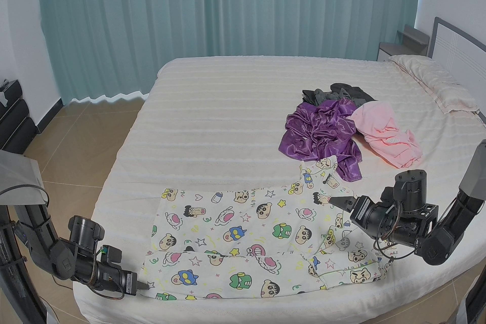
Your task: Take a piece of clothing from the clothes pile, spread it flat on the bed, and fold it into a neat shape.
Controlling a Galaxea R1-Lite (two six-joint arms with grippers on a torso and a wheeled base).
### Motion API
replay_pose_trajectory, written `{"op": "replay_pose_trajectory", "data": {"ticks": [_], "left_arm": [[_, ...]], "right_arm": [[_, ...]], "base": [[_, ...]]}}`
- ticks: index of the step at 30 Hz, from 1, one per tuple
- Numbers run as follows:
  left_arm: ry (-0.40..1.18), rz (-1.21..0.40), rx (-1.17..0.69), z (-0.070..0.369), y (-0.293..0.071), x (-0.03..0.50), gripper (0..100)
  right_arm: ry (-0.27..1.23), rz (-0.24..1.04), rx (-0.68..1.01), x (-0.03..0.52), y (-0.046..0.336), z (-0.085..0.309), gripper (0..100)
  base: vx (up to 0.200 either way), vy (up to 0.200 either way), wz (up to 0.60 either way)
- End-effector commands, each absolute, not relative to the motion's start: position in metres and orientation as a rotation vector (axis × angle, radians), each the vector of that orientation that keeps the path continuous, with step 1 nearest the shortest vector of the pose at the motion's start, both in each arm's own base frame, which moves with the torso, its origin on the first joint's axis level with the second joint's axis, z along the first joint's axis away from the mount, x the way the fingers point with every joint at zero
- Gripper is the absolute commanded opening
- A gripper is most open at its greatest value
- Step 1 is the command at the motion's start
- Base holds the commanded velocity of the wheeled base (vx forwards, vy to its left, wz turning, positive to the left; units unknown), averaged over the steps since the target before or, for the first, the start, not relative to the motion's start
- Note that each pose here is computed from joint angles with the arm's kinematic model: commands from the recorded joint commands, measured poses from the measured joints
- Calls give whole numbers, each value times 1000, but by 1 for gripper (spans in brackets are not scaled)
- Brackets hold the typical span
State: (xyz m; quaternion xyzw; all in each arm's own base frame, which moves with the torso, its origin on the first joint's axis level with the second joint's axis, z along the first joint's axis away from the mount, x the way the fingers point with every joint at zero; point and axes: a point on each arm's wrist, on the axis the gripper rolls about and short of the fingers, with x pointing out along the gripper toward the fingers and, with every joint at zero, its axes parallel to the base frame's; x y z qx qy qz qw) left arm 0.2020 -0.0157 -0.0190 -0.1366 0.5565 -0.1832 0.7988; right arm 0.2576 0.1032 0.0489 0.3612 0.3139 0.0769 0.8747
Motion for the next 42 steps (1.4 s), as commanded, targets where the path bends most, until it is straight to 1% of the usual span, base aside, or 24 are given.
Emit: {"op": "replay_pose_trajectory", "data": {"ticks": [1,11,12,19,21,23,26,28,30,32,37,42], "left_arm": [[1188,-395,-290,-16,-16,199,0],[1206,-392,-292,-17,-16,194,0],[1205,-390,-294,-17,-16,194,100],[1201,-390,-294,-17,-16,195,100],[1183,-391,-291,-13,-15,195,100],[1127,-401,-293,-1,-15,194,100],[1085,-397,-319,9,-16,193,100],[1060,-366,-395,17,-18,197,100],[1043,-355,-421,20,-18,201,100],[1043,-355,-426,20,-18,202,100],[1051,-356,-426,18,-19,202,100],[1051,-356,-426,18,-19,202,100]], "right_arm": [[660,158,753,258,103,47,100],[660,157,751,258,103,47,100],[659,158,751,258,103,47,100],[659,158,751,258,103,48,100],[659,158,751,258,103,48,100],[655,158,752,258,103,48,100],[654,158,752,257,103,49,100],[654,158,752,257,103,49,100],[654,158,752,257,103,49,100],[653,159,753,257,103,49,100],[649,159,753,258,103,50,100],[646,159,753,258,103,51,100]], "base": [[0,0,0],[0,0,0],[0,0,0],[0,0,0],[0,0,0],[0,0,0],[0,0,0],[0,0,0],[0,0,0],[0,0,0],[200,0,0],[0,0,0]]}}
